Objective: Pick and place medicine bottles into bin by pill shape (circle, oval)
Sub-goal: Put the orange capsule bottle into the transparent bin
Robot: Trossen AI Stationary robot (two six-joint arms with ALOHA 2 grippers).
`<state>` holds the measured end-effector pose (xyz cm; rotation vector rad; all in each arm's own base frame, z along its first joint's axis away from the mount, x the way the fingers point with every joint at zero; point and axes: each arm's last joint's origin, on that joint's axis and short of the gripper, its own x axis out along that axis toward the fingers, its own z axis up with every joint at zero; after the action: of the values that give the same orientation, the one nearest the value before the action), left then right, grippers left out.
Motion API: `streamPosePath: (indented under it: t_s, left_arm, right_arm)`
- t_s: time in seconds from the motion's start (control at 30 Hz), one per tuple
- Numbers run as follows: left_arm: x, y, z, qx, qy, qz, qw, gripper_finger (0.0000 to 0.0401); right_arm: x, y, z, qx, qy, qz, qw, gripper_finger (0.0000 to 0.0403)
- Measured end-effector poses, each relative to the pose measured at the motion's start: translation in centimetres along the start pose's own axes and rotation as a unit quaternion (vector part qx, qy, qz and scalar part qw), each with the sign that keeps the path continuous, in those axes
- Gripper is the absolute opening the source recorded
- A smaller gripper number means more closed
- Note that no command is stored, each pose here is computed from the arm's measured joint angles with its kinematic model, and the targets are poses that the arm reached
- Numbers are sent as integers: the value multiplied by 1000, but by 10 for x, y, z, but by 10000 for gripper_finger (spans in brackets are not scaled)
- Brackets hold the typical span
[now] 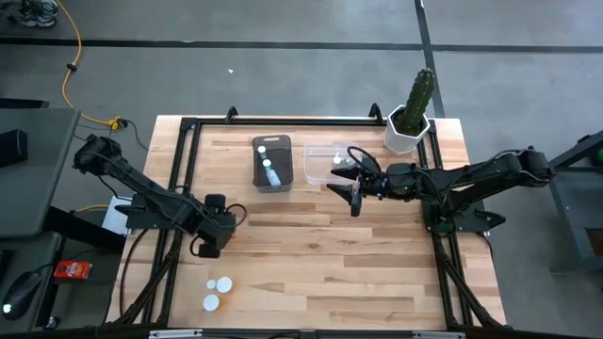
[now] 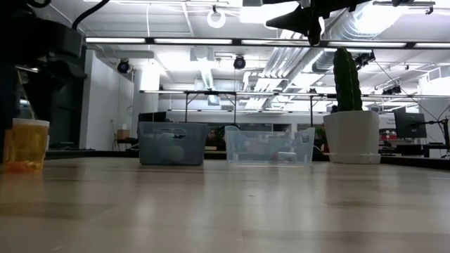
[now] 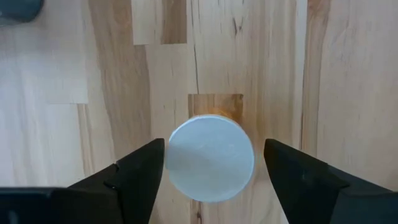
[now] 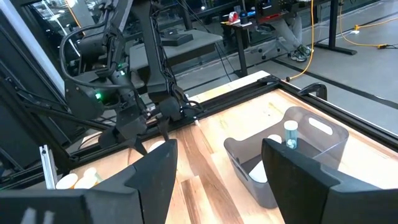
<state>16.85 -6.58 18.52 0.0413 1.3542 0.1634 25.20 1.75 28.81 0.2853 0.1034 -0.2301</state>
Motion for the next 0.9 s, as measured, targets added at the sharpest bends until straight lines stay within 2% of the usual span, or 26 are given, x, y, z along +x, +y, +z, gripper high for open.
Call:
streamPosePath:
  t_s: [0.6,0.9]
  left_arm:
    - [7,-4,5,-17,-3,4,1000,263]
    - [7,-3,4,-15,1,7,1000,207]
  right_arm:
    - [0,0,0,0,1,0,1000,226]
    - [0,0,0,0,1,0,1000,226]
